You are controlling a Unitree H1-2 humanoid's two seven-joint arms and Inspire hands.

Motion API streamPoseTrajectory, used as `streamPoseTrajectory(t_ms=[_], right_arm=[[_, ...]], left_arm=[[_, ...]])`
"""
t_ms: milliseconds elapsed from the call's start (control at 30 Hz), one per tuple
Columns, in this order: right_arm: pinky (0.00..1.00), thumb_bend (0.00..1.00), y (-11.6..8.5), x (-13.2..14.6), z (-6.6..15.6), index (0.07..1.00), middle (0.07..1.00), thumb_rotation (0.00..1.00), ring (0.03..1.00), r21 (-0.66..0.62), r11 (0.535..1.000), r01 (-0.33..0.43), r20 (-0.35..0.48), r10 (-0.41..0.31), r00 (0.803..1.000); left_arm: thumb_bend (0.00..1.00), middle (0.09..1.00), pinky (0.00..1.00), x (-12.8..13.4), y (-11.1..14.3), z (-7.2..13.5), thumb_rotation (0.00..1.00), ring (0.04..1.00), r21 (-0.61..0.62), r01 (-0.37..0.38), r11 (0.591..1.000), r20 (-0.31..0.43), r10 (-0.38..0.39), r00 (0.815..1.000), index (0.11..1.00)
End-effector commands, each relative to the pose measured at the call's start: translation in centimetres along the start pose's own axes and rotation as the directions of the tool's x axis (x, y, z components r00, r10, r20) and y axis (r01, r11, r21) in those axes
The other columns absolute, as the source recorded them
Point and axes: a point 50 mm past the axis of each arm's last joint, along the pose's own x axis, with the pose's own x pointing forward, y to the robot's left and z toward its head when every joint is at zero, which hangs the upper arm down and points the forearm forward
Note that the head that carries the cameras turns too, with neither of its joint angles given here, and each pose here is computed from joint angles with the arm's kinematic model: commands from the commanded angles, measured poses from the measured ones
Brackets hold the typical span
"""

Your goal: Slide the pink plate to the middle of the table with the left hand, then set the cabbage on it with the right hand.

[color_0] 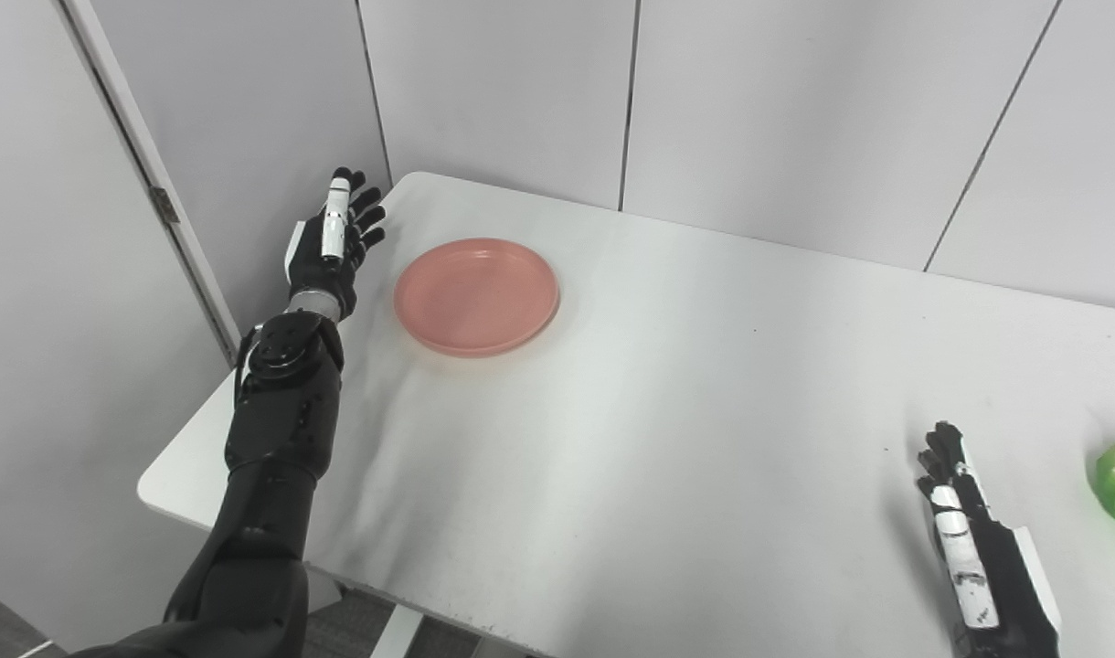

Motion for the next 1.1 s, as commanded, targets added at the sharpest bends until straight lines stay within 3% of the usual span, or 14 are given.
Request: streamPoseTrajectory(t_ms=[0,333,1067], right_arm=[[1.00,0.24,0.4,-0.2,-0.1,1.000,1.000,1.00,1.000,0.015,1.000,-0.005,-0.008,0.005,1.000],[1.00,0.23,0.4,-0.3,-0.1,1.000,1.000,1.00,1.000,0.013,1.000,-0.003,-0.009,0.003,1.000],[1.00,0.23,0.7,-0.5,0.1,1.000,1.000,1.00,0.998,0.005,1.000,-0.006,0.003,0.006,1.000]], left_arm=[[0.54,0.894,0.89,1.5,0.1,3.4,1.00,0.895,0.026,-0.008,1.000,0.113,0.005,0.994,0.890],[0.54,0.883,0.89,1.5,0.2,1.6,1.00,0.890,0.025,-0.027,0.999,0.070,0.025,0.997,0.882],[0.53,0.870,0.88,-1.1,-4.5,-3.2,0.99,0.875,0.007,0.086,0.996,-0.033,-0.085,0.996,0.868]])
